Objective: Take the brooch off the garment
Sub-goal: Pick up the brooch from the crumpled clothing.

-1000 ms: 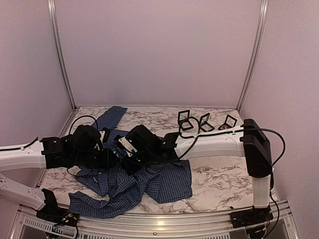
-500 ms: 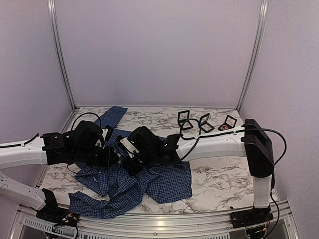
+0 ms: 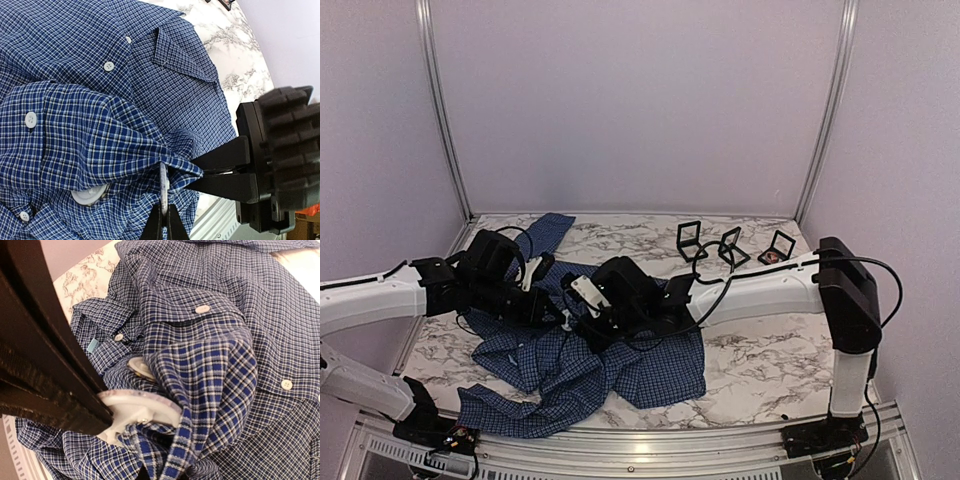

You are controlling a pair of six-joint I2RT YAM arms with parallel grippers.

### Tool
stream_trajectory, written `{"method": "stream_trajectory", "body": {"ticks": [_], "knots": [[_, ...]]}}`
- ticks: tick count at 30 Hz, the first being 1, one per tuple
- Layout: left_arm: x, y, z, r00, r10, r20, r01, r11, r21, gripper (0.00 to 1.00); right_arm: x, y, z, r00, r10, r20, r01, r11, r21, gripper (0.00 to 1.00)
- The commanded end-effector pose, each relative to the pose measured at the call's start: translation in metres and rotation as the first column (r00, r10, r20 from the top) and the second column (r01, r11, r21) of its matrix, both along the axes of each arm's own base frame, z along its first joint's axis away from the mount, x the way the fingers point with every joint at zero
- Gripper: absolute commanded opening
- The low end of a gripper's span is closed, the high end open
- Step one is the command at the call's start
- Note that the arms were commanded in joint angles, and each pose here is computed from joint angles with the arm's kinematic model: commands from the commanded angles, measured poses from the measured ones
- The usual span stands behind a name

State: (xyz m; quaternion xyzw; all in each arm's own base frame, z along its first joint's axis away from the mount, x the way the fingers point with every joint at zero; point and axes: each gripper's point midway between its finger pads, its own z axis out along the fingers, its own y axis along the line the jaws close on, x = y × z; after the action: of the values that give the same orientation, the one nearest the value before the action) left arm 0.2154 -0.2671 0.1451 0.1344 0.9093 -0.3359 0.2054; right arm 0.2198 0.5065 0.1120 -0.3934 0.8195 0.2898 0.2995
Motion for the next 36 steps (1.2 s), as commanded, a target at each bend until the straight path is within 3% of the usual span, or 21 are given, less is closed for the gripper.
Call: {"method": "stream_trajectory", "body": {"ticks": [1,7,28,36], "knots": [[-0.012,-0.016,0.004,0.992,-0.118,-0.054,0.109,0.984,-0.137,0.00,0.026,-0.010,0.030,0.995,-0.038,0.091,0.032,0.997,0.070,0.00],[-0.009,-0.019,-0.006,0.981,-0.151,-0.120,0.124,0.969,-0.212,0.00,0.031,-0.011,0.041,0.991,-0.026,0.131,0.010,0.992,0.124,0.00],[0.003,-0.030,-0.027,0.939,-0.257,-0.227,0.177,0.931,-0.320,0.00,0.065,-0.023,0.039,0.983,-0.048,0.180,0.025,0.991,0.129,0.36],[0.012,-0.029,-0.018,0.953,-0.218,-0.211,0.125,0.915,-0.382,0.00,0.056,-0.026,0.036,0.990,-0.025,0.140,0.007,0.992,0.126,0.41]]}}
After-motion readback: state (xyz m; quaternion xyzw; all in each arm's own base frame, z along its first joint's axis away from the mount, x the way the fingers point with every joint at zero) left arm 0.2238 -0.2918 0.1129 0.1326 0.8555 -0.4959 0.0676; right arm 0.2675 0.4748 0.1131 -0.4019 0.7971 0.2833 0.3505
